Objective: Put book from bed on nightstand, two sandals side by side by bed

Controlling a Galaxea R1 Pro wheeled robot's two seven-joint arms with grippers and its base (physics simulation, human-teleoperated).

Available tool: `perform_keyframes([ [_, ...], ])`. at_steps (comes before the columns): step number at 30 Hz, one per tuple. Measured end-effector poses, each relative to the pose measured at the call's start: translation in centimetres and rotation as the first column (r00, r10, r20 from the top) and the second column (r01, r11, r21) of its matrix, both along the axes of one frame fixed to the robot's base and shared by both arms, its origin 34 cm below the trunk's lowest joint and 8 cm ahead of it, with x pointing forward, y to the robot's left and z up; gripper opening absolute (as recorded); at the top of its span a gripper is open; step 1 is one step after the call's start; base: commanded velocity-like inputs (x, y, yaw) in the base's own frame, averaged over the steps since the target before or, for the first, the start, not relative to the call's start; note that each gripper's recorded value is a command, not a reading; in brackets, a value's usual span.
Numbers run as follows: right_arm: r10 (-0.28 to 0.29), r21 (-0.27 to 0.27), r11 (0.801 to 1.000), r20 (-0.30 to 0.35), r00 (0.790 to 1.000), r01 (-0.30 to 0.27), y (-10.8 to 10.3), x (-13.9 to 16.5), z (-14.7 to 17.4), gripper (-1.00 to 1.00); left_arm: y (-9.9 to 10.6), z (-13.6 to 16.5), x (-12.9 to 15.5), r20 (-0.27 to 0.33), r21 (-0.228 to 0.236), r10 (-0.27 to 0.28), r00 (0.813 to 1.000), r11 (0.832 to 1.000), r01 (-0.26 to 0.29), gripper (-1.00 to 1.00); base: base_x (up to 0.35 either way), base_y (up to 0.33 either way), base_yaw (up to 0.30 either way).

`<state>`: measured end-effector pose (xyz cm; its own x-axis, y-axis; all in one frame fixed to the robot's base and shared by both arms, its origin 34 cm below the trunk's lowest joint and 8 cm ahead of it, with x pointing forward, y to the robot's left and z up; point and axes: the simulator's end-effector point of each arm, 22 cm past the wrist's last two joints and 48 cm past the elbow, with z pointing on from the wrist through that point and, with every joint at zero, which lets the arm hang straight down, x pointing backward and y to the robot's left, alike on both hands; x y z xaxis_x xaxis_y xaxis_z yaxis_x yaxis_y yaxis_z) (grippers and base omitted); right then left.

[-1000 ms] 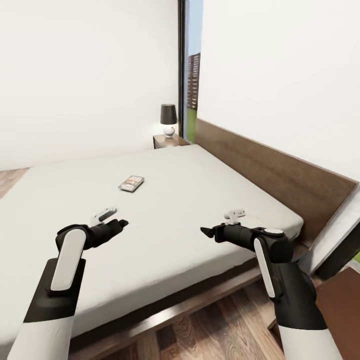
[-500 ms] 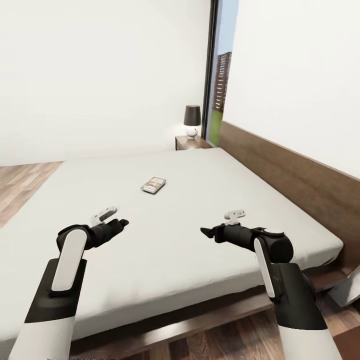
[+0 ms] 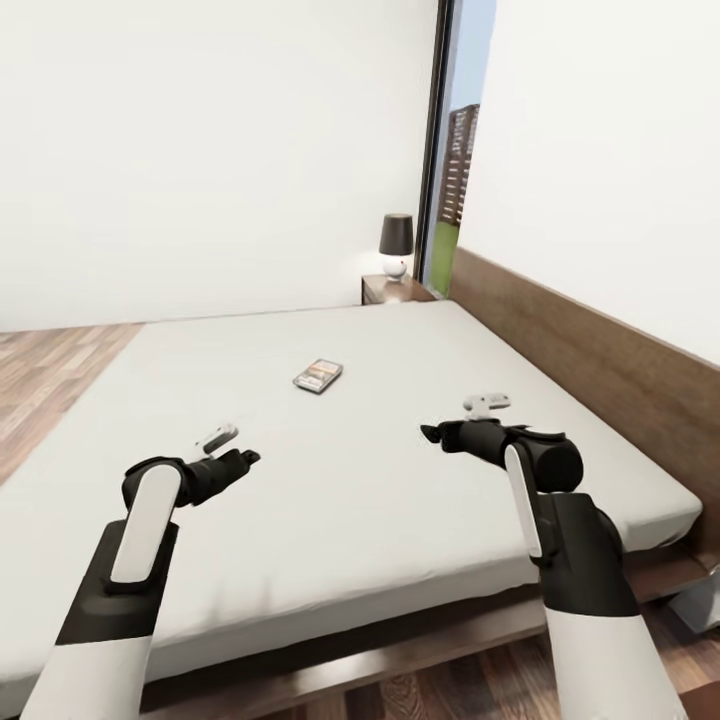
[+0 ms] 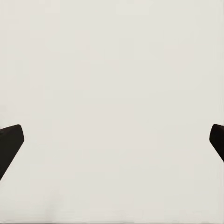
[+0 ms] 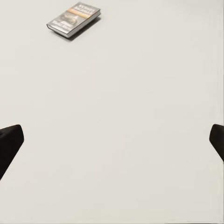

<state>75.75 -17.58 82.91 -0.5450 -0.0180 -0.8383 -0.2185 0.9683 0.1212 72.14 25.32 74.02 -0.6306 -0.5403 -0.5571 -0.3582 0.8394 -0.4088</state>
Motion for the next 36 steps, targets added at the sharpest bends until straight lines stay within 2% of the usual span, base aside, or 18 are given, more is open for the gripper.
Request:
perform_keyframes([
  [5,-0.039,-0.023,0.999,-0.017,0.999,0.038,-0.7,0.0,-0.1,1.0,-0.4,-0.2,-0.1,-0.03,-0.003,-0.004,1.0,1.0,0.004,1.0,0.0,0.0,0.001],
  [10,-0.04,-0.022,0.999,0.033,0.999,0.041,-0.7,-0.1,0.1,1.0,-0.4,-0.7,-0.3,-0.067,-0.003,-0.005,0.998,1.0,0.005,1.0,0.0,0.0,0.0],
  [13,-0.04,-0.022,0.999,0.046,0.998,0.042,-0.6,-0.2,0.5,1.0,-0.4,-0.2,-0.3,-0.069,-0.001,-0.007,0.998,1.0,0.007,1.0,0.0,0.0,0.0],
  [17,-0.045,-0.021,0.999,0.059,0.997,0.046,-0.8,-0.4,1.6,1.0,-0.5,1.1,0.0,-0.055,0.0,-0.009,0.998,1.0,0.009,1.0,0.0,0.0,0.0],
  [18,-0.046,-0.022,0.999,0.063,0.997,0.048,-0.9,-0.4,1.8,1.0,-0.5,3.0,0.2,-0.013,0.006,-0.01,1.0,1.0,0.01,1.0,0.0,0.0,0.0],
  [21,-0.046,-0.023,0.999,0.064,0.997,0.048,-0.9,-0.3,2.4,1.0,-1.0,4.5,0.3,0.014,0.016,-0.026,1.0,1.0,0.026,1.0,0.0,0.0,0.0],
  [24,-0.044,-0.023,0.999,0.054,0.998,0.045,-0.8,-0.4,2.8,1.0,-1.5,5.4,0.4,0.023,0.021,-0.043,0.999,0.999,0.043,1.0,0.0,0.0,0.0],
  [28,-0.04,-0.025,0.999,0.001,0.999,0.04,-0.5,-0.9,2.7,1.0,-1.9,5.7,0.3,0.014,0.022,-0.058,0.998,0.998,0.058,1.0,0.0,0.0,0.046],
  [36,-0.037,-0.026,0.999,-0.057,0.998,0.036,-0.3,-1.5,3.2,1.0,-2.4,6.9,0.3,0.004,0.026,-0.076,0.997,0.997,0.076,1.0,0.0,0.0,0.222],
])
